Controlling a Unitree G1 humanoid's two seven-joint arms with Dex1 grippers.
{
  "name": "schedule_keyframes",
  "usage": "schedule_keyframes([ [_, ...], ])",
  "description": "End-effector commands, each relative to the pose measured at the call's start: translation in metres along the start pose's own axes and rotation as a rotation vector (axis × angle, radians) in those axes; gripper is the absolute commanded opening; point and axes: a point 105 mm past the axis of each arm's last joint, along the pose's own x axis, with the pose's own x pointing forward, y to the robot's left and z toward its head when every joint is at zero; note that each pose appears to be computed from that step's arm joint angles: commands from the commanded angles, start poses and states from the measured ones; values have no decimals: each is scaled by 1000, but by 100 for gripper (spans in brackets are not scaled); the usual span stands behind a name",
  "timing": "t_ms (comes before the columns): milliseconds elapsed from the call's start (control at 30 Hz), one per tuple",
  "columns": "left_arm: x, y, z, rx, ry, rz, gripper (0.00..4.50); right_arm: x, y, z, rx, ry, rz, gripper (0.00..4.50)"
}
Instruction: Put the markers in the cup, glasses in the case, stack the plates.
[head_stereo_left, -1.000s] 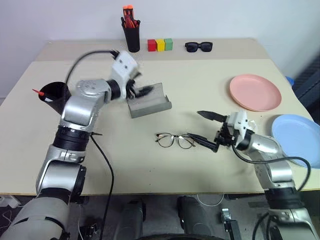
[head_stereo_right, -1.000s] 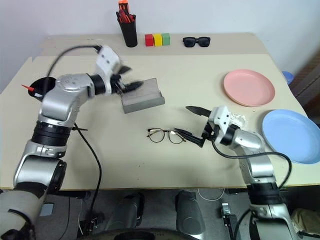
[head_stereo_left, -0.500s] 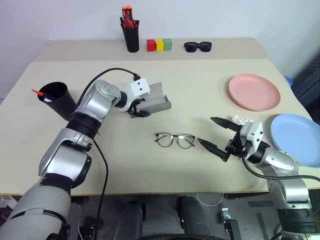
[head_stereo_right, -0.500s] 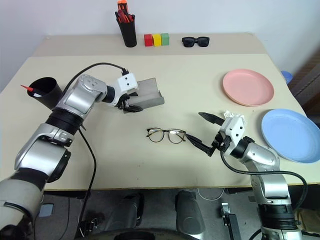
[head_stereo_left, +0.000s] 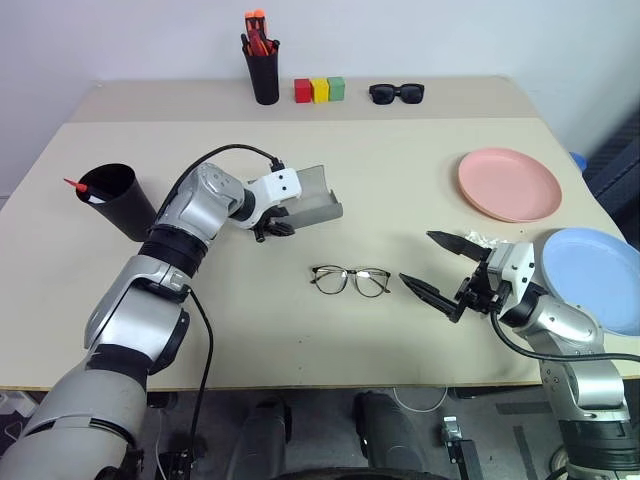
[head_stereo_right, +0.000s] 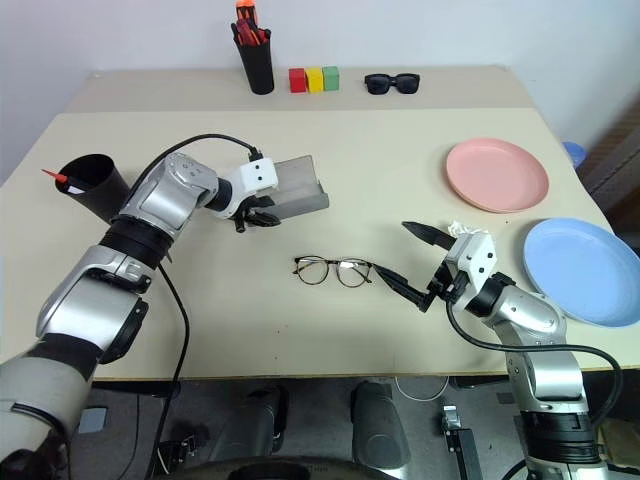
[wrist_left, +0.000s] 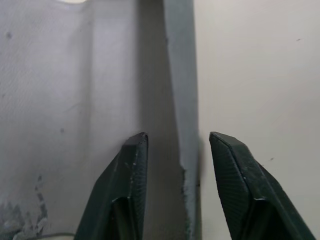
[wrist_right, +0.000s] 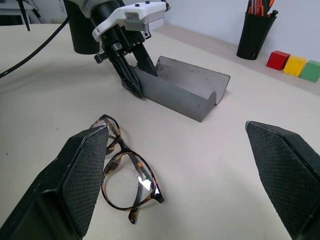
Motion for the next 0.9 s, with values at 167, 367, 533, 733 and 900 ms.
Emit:
schedule_keyframes([
  [167, -20, -28, 23, 155, -128, -129, 184, 1, -3, 13, -50, -31, -3, 450],
  [367, -18, -12, 14, 77, -83, -29, 184, 3, -4, 15, -52, -35, -7, 450],
  [533, -17, -12, 7, 69, -42, -38, 157, 4, -7, 18, -59, -37, -11, 450],
  [733, -16, -14, 9, 79, -46, -43, 3, 4, -9, 20, -65, -38, -15, 450],
  [900, -20, -14, 20, 141, -82, -48, 3, 6, -8, 20, -67, -40, -20, 450],
])
